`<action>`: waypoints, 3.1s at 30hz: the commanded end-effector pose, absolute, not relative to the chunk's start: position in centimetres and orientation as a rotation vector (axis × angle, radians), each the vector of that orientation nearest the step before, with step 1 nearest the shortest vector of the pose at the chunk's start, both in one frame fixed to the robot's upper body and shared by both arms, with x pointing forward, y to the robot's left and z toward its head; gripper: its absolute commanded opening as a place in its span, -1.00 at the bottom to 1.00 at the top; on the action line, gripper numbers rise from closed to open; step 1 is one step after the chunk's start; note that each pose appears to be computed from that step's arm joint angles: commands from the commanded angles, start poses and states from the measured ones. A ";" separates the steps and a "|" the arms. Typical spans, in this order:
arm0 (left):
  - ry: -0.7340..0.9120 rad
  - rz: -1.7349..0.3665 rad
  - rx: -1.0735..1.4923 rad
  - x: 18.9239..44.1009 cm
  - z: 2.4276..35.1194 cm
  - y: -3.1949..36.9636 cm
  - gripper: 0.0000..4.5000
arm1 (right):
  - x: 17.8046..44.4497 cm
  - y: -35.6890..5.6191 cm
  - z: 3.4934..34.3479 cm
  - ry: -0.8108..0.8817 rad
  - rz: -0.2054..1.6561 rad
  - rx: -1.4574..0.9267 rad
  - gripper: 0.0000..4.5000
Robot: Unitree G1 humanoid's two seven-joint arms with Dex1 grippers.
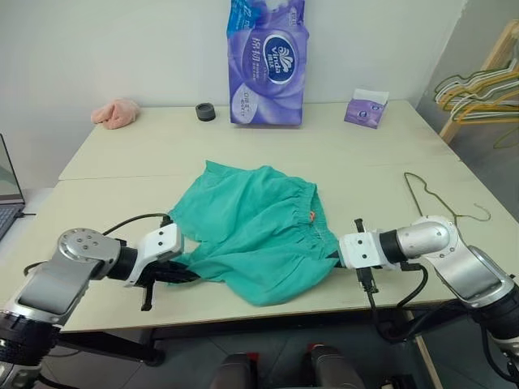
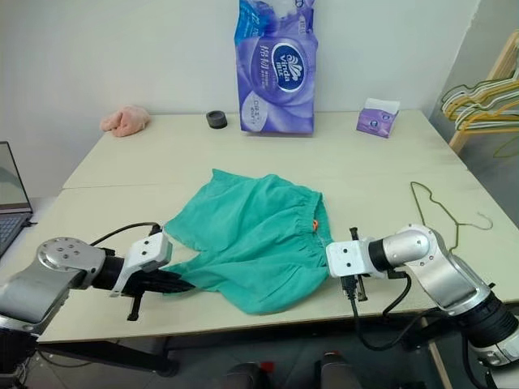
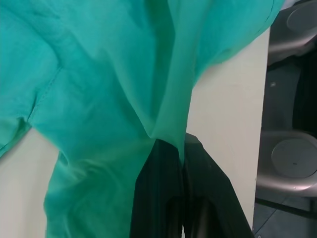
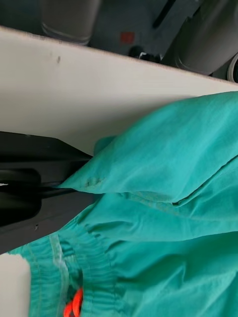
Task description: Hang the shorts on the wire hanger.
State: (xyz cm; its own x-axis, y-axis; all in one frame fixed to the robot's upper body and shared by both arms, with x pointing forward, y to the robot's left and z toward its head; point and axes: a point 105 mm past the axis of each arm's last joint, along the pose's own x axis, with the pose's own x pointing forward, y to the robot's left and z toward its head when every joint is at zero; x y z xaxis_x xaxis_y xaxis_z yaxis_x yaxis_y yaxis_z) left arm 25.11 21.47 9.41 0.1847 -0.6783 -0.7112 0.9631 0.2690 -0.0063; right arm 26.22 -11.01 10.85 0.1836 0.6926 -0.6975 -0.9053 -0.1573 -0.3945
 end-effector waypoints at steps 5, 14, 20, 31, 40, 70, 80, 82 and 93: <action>0.676 -1.311 0.489 24.2 10.6 20.2 -0.99 | 24.9 -10.6 11.7 0.301 1.465 -0.947 -1.00; 0.696 -1.322 0.478 23.3 11.3 20.7 0.03 | 23.3 -10.5 12.7 0.307 1.588 -0.939 -0.15; 0.617 -1.242 0.464 24.4 14.5 22.2 0.79 | 22.6 -10.2 15.1 0.234 1.623 -0.820 0.73; 0.275 -1.229 0.214 27.1 20.4 17.5 0.99 | 29.1 -15.3 18.7 0.079 1.015 -0.459 0.98; 0.143 -1.304 0.324 29.7 19.9 11.4 0.99 | 33.6 -29.1 14.5 0.223 0.138 -0.262 0.98; 0.068 -1.405 0.422 30.9 20.5 8.8 1.00 | 36.8 -35.8 4.7 0.721 -0.180 -0.098 -0.99; 0.049 -1.070 0.421 35.6 21.0 14.0 1.00 | 40.5 -30.4 13.3 0.332 0.090 -0.353 -0.99; 0.046 -1.015 0.394 36.3 21.6 15.4 1.00 | 40.3 -27.7 16.2 0.212 0.189 -0.466 -0.99; 0.084 -0.996 0.240 37.4 22.9 17.9 1.00 | 37.3 -16.5 23.8 -0.202 0.564 -0.833 -0.99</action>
